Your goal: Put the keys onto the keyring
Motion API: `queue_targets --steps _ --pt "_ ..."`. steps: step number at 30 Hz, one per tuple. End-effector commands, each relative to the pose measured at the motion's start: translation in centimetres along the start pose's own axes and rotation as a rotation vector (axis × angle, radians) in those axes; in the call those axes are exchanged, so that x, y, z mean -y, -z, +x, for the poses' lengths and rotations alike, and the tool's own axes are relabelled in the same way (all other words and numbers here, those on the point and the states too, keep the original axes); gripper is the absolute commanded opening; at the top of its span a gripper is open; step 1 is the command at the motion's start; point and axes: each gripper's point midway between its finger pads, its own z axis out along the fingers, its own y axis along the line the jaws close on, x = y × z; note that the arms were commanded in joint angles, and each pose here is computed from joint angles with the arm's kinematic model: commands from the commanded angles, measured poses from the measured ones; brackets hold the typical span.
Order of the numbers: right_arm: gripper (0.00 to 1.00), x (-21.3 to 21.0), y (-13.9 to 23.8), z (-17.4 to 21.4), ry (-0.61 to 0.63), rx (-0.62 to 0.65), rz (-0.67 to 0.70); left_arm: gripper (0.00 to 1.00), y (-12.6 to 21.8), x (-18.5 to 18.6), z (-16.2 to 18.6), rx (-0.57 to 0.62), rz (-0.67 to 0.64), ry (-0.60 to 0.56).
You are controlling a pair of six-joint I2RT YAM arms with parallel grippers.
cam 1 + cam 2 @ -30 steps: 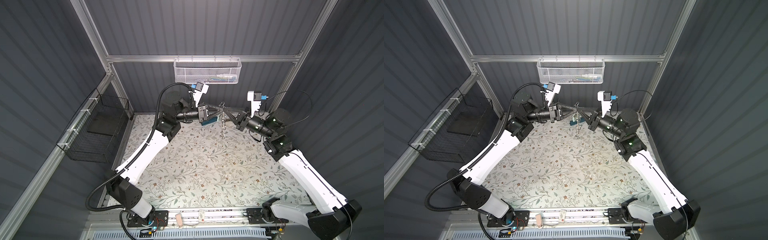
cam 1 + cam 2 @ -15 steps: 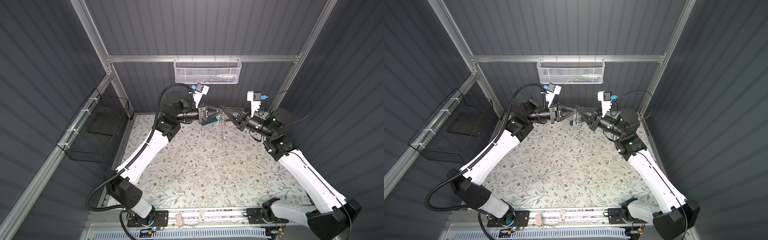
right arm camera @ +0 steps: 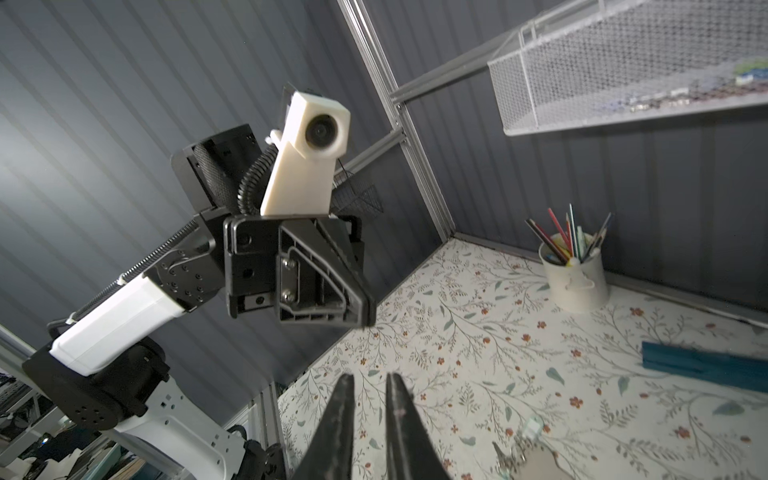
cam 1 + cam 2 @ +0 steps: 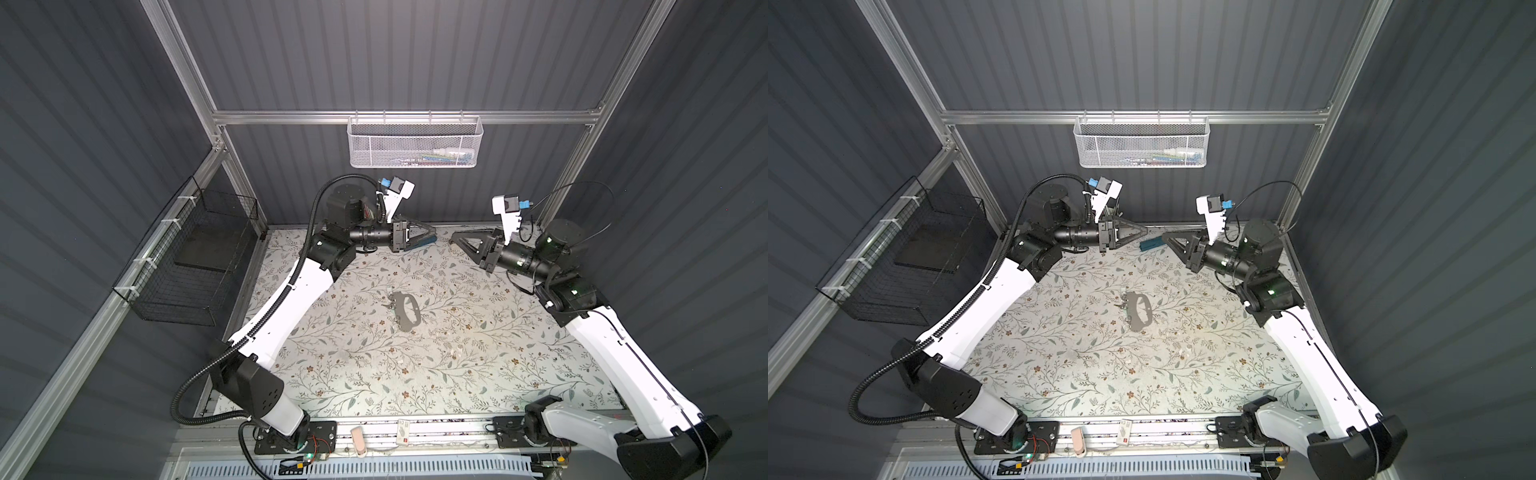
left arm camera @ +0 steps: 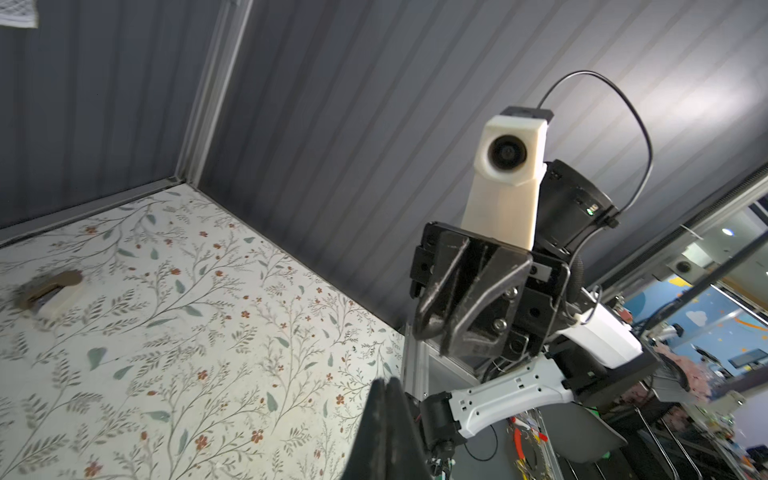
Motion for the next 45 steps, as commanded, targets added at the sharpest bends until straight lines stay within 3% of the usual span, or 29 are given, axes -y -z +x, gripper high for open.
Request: queue_targets --steps 1,3,5,9,11,20,32,45 --pt "0.24 1.4 0.7 3.0 -0.029 -0.071 0.061 0.17 1.6 -2.8 1.6 0.008 -0.129 0.029" --pt "0.25 2.6 0.7 4.3 -0.047 -0.096 0.108 0.23 2.6 -4.9 2.5 0.024 -0.215 0.067" --pt "0.26 3.5 0.5 5.5 -0.063 -0.122 0.130 0.20 3.7 -6.8 3.5 0.034 -0.282 0.109" --pt "0.29 5.8 -0.7 8.7 -0.091 -0.214 0.210 0.23 5.8 -10.1 5.9 0.041 -0.398 0.194" --pt "0.30 6.8 -1.6 10.7 -0.106 -0.268 0.239 0.33 6.9 -11.3 7.1 0.031 -0.476 0.196" --pt "0.30 10.4 -6.5 19.3 -0.142 -0.534 0.342 0.32 12.2 -15.0 9.9 0.064 -0.694 0.272" --pt "0.33 14.2 -12.1 28.2 -0.171 -0.846 0.390 0.33 14.0 -13.5 12.5 0.045 -0.735 0.258" --pt "0.44 16.2 -12.9 34.6 -0.249 -0.966 0.511 0.32 15.0 -12.5 14.0 0.016 -0.759 0.230"
